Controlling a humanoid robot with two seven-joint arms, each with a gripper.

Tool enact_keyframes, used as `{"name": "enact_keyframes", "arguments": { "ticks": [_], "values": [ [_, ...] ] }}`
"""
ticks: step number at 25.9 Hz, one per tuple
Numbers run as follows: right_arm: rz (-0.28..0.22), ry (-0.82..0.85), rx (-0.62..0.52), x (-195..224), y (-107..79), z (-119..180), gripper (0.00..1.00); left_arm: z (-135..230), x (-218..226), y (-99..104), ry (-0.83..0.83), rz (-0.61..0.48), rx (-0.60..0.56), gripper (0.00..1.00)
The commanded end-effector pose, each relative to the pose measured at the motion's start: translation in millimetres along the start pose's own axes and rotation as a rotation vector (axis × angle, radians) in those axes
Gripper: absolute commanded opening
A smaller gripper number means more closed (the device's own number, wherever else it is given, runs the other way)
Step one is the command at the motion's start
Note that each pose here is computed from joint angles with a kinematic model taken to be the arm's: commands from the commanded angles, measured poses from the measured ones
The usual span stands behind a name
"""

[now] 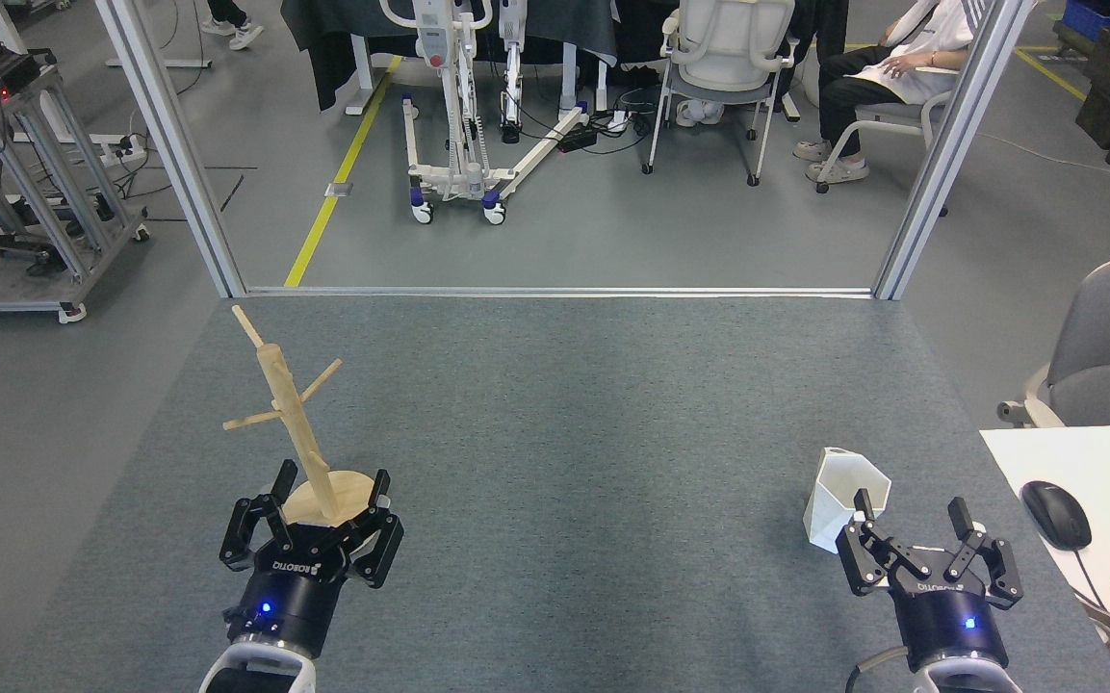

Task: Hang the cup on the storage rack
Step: 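Hold the wooden stand in the left gripper and grip the white cup with the right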

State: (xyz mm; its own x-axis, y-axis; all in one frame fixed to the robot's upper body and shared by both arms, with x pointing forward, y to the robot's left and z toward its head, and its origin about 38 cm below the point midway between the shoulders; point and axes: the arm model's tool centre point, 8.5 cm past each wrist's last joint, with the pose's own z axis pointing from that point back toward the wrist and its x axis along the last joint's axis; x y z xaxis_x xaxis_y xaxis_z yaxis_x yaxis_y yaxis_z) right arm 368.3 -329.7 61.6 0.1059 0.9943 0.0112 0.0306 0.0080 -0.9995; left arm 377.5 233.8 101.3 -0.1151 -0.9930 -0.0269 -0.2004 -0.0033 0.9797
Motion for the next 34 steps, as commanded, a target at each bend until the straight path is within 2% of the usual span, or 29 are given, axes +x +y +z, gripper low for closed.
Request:
{"name": "enact_keyframes", "arguments": {
  "ticks": [1, 3, 5, 15, 20, 23, 27, 31, 34],
  "values": [
    [-0.002, 0.001, -0.003, 1.0, -0.6, -0.9, 0.99, 0.4, 2.6, -2.2, 0.015, 0.023, -0.005, 1.00],
    [-0.002, 0.001, -0.005, 1.1, -1.2, -1.4, 0.99, 9.5, 5.3, -17.5, 0.026, 0.042, -0.051, 1.00],
    [-0.002, -0.001, -0.003, 1.6, -0.4, -0.5, 0.99, 12.2, 5.6, -22.8, 0.023, 0.041, -0.060, 1.00],
    [-0.016, 0.006, 0.002, 4.4, 3.9, 2.7, 0.99, 15.7, 6.0, -25.5, 0.021, 0.044, -0.070, 1.00],
    [-0.012, 0.016, 0.057, -0.9, 25.0, 18.4, 0.99, 15.8, 7.4, -25.6, 0.014, 0.042, -0.069, 1.00],
    [-0.021, 0.021, 0.117, 1.5, 46.3, 20.3, 0.99, 15.8, 7.4, -25.6, 0.014, 0.042, -0.069, 1.00],
    [-0.019, -0.001, 0.143, 13.8, 54.1, -2.4, 0.99, 15.6, 6.6, -24.5, 0.013, 0.039, -0.066, 1.00],
    [-0.018, -0.001, 0.187, 16.0, 67.1, -13.4, 0.99, 15.0, 7.0, -24.1, 0.013, 0.041, -0.065, 1.00],
    [-0.015, -0.009, 0.200, 19.8, 69.2, -22.2, 0.99, 15.6, 7.1, -24.6, 0.013, 0.041, -0.066, 1.00]
  ]
}}
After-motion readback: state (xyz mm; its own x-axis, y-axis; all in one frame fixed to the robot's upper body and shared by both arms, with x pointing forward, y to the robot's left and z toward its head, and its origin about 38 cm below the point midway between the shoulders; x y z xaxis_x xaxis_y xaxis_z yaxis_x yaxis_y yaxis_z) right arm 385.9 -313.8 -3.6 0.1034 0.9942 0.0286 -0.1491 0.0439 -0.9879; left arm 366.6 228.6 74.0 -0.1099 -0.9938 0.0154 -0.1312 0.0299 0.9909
